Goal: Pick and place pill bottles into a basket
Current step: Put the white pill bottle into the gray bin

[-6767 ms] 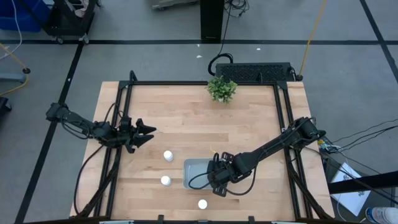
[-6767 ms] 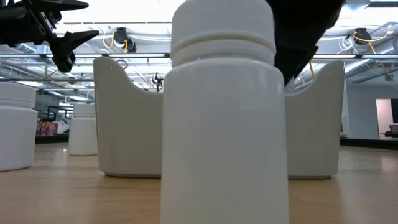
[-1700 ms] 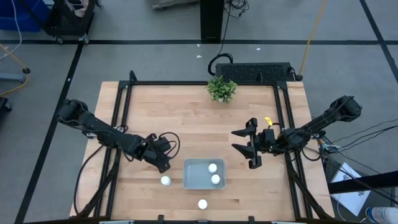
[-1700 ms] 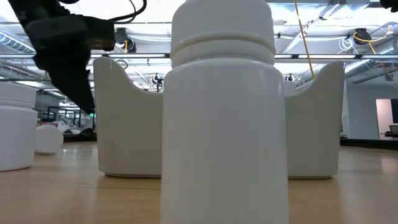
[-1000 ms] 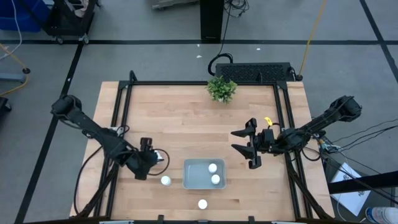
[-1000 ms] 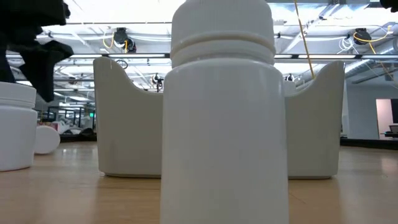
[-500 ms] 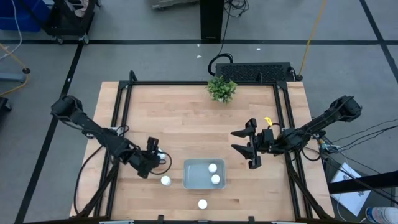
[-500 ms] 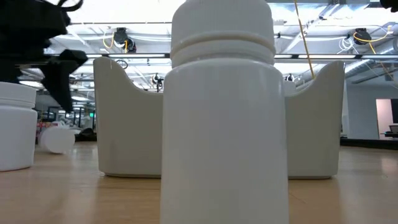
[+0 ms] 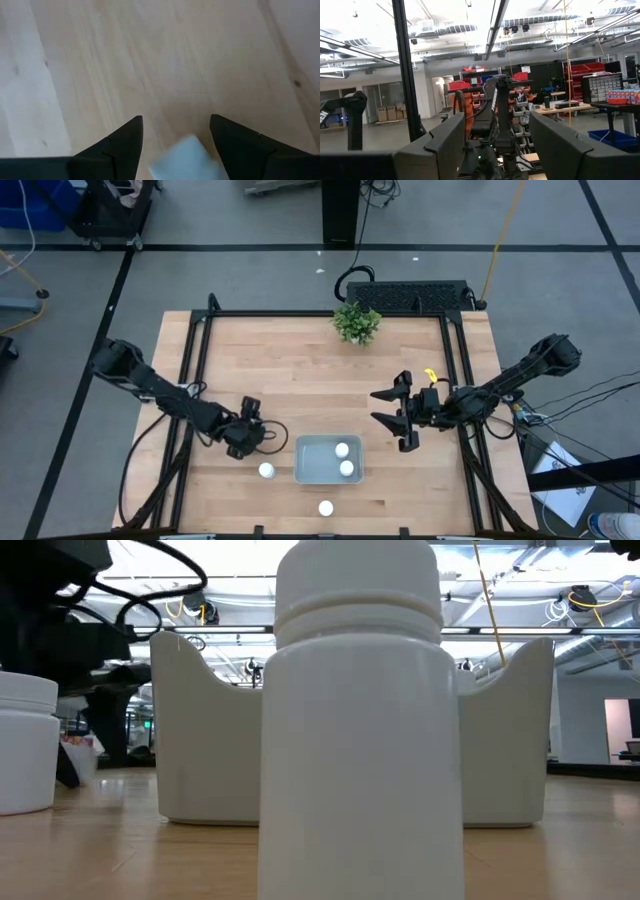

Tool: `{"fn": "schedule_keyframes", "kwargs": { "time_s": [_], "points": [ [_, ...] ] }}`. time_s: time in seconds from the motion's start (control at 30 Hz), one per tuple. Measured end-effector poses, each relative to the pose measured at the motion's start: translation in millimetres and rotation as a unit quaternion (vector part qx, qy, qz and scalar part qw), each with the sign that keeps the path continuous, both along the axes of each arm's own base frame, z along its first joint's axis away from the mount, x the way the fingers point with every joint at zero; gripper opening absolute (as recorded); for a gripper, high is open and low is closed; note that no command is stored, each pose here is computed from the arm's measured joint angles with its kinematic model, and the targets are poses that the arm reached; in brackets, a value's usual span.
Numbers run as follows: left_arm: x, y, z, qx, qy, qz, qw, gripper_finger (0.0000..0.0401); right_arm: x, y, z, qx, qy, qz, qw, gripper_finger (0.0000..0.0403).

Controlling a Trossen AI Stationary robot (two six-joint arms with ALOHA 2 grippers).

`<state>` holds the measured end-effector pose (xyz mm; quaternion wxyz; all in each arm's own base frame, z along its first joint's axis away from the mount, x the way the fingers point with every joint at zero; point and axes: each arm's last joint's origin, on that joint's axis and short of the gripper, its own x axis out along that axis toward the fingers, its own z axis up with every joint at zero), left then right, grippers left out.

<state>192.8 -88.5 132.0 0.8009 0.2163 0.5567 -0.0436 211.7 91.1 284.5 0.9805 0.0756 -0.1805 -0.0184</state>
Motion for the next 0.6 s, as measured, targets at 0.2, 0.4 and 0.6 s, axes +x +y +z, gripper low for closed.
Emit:
{"fn": "schedule_keyframes", "kwargs": {
  "time_s": [0.2, 0.4, 0.6],
  "points": [
    [1, 3, 1, -0.035, -0.009, 0.070, 0.997, 0.0241, 0, 0, 0, -0.001, 0.002, -0.001, 1.000, 0.0215],
    [6, 2, 11, -0.058, -0.056, 0.141, 0.987, 0.0241, 0, 0, 0, -0.001, 0.002, -0.001, 1.000, 0.0215],
    [14, -1, 40, -0.117, -0.058, 0.210, 0.969, 0.0241, 0, 0, 0, -0.001, 0.001, -0.001, 1.000, 0.0215]
  ]
}}
